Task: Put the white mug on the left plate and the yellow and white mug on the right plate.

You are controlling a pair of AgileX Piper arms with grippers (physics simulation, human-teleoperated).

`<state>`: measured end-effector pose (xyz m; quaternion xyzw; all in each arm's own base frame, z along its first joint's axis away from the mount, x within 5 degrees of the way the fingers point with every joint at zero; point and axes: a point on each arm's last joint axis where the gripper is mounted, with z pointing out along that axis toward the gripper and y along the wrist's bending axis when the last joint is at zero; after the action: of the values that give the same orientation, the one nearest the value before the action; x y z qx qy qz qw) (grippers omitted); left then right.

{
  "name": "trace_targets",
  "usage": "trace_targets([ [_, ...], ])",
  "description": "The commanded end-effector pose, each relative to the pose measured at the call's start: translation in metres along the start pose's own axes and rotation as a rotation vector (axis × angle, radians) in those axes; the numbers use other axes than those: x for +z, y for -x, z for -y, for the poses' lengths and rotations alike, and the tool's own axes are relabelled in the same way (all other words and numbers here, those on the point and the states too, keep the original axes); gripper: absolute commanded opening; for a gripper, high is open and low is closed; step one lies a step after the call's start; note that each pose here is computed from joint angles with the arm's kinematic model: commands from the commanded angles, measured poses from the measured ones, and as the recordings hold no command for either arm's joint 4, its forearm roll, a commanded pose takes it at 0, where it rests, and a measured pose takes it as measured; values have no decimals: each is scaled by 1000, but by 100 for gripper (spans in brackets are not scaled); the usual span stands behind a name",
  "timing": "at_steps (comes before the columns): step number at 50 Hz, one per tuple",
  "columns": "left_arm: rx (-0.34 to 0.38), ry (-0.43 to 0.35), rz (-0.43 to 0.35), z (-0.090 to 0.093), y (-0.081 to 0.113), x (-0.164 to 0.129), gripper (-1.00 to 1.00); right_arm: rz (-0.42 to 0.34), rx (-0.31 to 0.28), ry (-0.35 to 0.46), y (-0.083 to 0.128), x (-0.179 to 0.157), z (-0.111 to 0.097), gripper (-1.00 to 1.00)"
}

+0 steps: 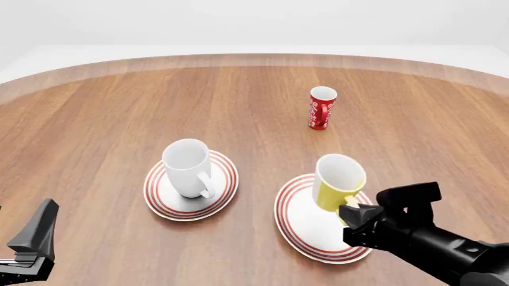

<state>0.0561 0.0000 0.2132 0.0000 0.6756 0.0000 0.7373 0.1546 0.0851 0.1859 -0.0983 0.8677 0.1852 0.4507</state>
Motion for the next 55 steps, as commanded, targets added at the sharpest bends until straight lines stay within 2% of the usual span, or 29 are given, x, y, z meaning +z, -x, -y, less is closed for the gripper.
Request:
trace_targets([
  [1,0,0,0,0,0,0,100,-3,4,-6,-2,4,2,-100],
  [55,0,0,0,0,0,0,100,-44,26,-28,-22,33,10,-100],
])
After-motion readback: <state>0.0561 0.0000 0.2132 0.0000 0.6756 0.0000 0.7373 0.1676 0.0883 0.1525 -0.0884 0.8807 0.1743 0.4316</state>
